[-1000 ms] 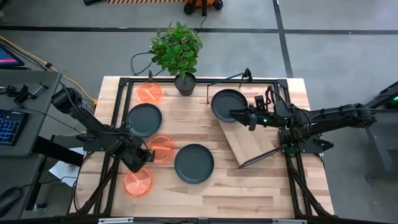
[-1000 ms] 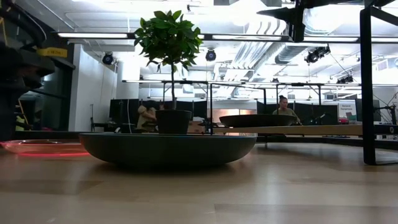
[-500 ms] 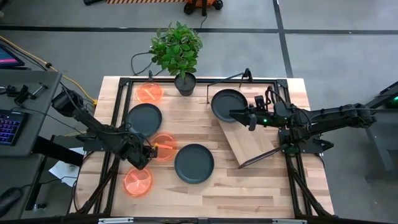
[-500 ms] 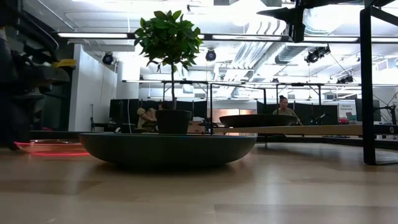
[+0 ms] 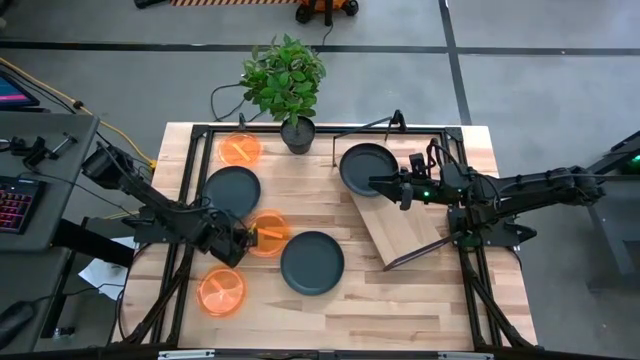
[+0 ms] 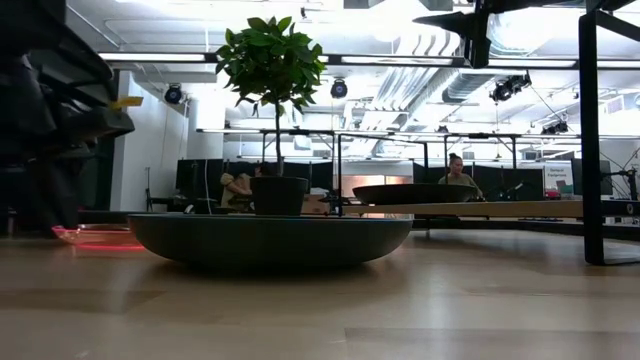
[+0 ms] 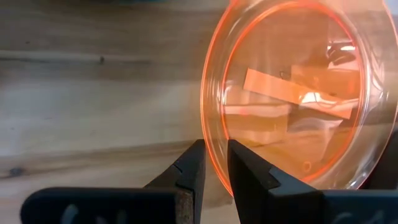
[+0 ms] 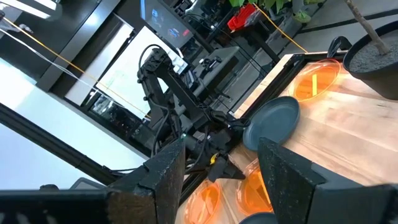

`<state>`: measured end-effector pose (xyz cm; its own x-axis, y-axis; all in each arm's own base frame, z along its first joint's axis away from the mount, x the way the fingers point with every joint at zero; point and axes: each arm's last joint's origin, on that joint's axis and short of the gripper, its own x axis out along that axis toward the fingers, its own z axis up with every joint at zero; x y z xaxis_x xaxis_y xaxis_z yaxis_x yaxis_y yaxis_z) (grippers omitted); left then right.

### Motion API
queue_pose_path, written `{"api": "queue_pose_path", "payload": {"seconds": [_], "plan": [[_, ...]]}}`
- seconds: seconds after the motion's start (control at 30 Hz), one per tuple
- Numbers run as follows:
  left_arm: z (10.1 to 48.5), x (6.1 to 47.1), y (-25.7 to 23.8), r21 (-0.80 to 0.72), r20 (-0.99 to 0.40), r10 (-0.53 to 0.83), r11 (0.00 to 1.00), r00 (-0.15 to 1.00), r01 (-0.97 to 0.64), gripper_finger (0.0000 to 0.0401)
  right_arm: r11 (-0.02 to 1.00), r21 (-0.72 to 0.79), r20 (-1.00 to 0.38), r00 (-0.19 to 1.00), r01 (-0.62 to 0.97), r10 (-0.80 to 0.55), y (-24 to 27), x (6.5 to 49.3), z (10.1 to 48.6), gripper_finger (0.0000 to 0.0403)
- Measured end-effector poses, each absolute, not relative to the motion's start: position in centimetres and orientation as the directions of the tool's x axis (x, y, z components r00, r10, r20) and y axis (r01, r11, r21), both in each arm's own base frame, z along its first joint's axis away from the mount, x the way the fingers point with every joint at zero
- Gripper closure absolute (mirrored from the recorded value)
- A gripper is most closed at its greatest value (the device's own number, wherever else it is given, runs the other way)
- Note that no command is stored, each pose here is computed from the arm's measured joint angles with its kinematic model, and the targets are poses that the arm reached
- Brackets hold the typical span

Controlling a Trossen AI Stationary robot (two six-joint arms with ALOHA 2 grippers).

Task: Place and stack plates onto a shelf
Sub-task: Put the right orange plate on the shelf

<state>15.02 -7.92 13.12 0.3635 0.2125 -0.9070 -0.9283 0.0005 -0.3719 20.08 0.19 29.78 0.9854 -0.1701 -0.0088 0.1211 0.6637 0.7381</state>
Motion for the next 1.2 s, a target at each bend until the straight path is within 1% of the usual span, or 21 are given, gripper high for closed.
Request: {"api": "queue_pose_path", "payload": {"seconds": [0.17,0.6,0.77,1.03,1.2], "plan": [[13.1,15.2,-7.6,-0.374,-0.906,0.223,-0.017,0.361,-0.927,0.0346,0.664,0.738,-0.009,0.985,0.121,-0.170,0.2,20.1,29.8,0.0217],[13.2,15.5,-6.8,-0.384,-0.892,0.270,-0.026,0.363,-0.923,0.0346,0.664,0.738,-0.009,0.985,0.121,-0.170,0.2,20.1,29.8,0.0217],[13.0,15.6,-6.8,-0.369,-0.893,0.275,0.012,0.358,-0.930,0.0346,0.664,0.738,-0.009,0.985,0.121,-0.170,0.2,20.1,29.8,0.0217],[12.0,16.0,-7.0,-0.325,-0.900,0.299,0.023,0.317,-0.945,0.0346,0.665,0.737,-0.009,0.985,0.122,-0.171,0.2,20.1,29.8,0.0217],[11.8,16.2,-7.1,-0.348,-0.886,0.322,0.013,0.334,-0.937,0.0346,0.663,0.737,-0.009,0.983,0.129,-0.182,0.2,20.1,29.8,0.0217]]}}
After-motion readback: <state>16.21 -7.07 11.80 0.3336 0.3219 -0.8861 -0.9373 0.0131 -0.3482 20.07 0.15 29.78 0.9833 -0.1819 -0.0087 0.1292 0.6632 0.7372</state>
